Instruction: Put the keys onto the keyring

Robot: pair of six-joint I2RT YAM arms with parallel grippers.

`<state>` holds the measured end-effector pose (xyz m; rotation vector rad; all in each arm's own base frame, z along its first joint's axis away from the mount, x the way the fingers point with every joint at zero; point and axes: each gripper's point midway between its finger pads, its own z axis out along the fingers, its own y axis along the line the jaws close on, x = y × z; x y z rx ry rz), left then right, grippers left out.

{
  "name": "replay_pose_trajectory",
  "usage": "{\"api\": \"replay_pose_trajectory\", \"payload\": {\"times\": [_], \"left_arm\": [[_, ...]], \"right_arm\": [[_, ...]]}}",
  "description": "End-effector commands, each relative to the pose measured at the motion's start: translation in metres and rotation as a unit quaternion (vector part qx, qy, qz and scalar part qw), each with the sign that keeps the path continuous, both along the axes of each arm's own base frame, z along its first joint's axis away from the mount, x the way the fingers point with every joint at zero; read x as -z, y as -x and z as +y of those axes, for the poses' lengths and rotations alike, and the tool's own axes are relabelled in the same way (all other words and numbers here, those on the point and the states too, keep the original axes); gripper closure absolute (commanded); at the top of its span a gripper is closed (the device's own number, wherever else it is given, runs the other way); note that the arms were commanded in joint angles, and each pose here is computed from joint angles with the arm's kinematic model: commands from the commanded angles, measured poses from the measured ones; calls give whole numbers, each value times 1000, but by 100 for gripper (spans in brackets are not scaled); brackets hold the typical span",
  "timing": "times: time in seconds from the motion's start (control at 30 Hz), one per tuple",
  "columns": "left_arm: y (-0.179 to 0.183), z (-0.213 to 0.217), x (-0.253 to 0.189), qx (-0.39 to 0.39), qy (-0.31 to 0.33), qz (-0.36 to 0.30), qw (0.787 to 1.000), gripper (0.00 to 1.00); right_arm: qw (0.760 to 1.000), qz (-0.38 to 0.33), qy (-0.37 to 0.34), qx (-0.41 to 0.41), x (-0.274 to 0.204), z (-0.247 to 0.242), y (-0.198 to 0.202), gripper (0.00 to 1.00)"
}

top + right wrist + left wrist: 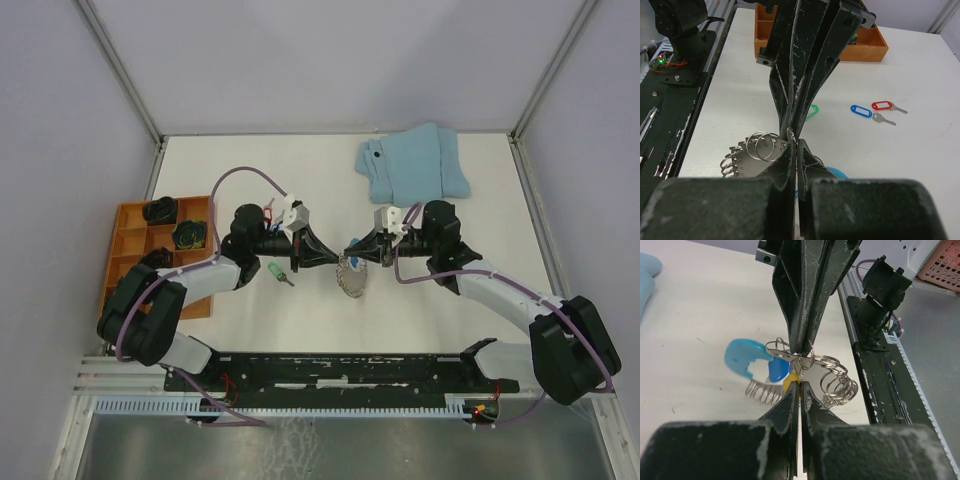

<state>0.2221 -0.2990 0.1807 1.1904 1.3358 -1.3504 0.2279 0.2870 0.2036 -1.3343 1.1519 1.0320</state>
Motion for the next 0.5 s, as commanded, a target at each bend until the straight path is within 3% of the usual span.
{"api": "replay_pose_trajectory", "payload": {"times": [0.0, 0.3, 0.47], "left_arm": [[9, -13, -1, 29, 0, 37, 999, 97], [17, -30, -3, 40, 0, 39, 998, 96], [16, -27, -16, 5, 22, 6, 1000, 83]], "right_arm": [[996, -67, -64, -16, -49, 5, 3, 99], [994, -65, -85, -22, -52, 14, 6, 99], [995, -55, -80, -6, -44, 14, 2, 100]]}}
